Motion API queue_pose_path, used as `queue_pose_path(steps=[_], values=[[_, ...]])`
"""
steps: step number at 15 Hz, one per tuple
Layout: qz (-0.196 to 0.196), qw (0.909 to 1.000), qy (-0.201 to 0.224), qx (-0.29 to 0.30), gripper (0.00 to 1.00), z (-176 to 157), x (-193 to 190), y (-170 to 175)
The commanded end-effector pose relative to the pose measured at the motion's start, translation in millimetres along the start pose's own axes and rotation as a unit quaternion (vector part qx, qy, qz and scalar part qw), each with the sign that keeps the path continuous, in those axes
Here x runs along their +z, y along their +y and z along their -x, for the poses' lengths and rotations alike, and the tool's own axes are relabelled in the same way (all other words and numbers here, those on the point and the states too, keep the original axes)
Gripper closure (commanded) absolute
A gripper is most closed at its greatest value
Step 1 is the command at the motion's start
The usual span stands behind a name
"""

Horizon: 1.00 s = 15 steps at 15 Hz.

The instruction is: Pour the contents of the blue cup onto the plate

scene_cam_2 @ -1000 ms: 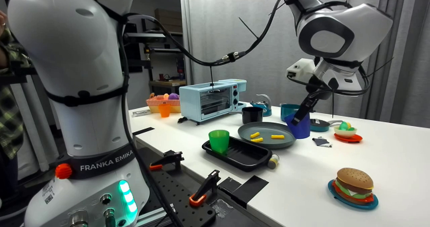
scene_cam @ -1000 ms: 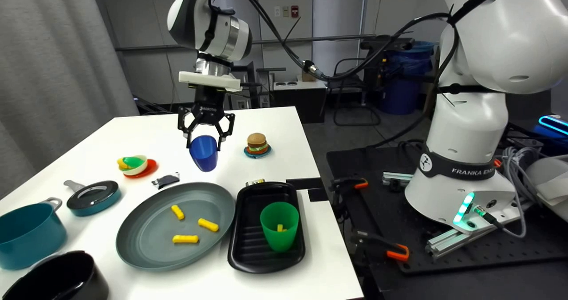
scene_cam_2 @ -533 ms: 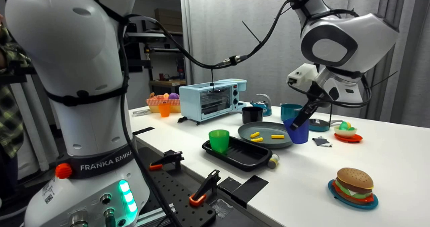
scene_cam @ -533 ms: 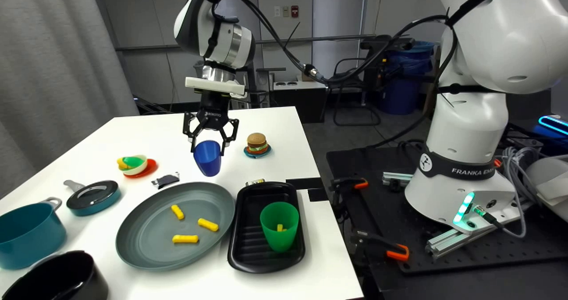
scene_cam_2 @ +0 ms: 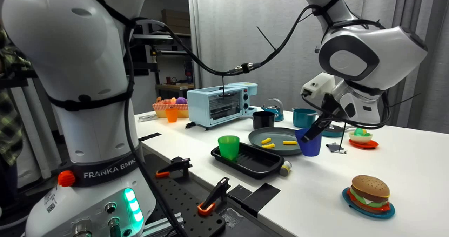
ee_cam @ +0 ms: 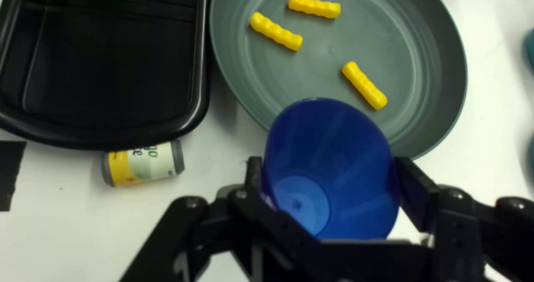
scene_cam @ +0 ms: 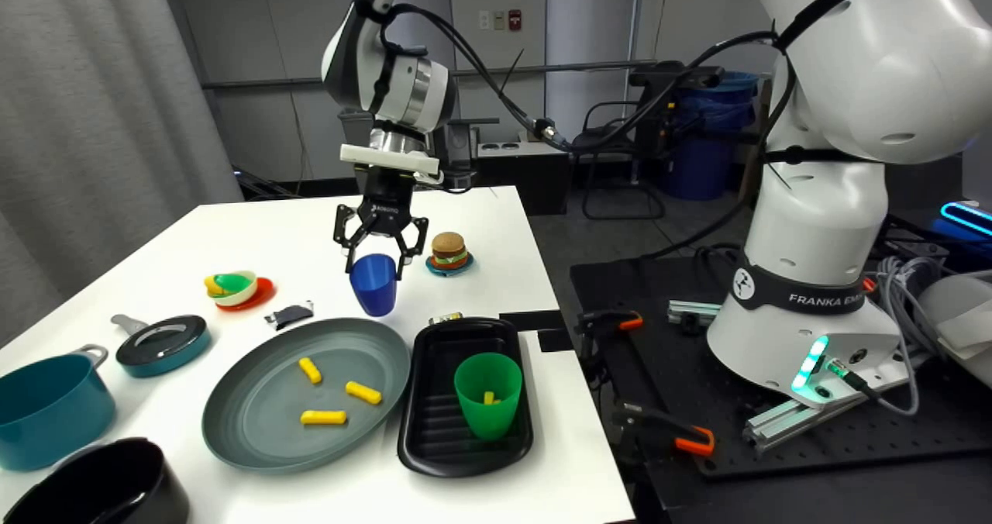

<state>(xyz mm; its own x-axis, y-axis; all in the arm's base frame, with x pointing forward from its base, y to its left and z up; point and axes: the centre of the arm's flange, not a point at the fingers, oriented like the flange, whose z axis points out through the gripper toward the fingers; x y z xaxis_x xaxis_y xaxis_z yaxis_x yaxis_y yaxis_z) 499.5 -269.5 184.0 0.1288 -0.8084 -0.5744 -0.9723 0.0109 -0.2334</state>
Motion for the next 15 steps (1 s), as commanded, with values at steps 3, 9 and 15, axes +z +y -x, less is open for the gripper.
queue_pose_path(steps=[3,9,15], values=[[-0.013,0.9996,-0.025,0.009,0.48,-16.2,1.5,7.3],[-0.008,0.9995,-0.026,0.014,0.48,-19.8,6.6,10.7],[-0.007,0.9994,-0.03,0.014,0.04,-19.6,8.4,11.7]])
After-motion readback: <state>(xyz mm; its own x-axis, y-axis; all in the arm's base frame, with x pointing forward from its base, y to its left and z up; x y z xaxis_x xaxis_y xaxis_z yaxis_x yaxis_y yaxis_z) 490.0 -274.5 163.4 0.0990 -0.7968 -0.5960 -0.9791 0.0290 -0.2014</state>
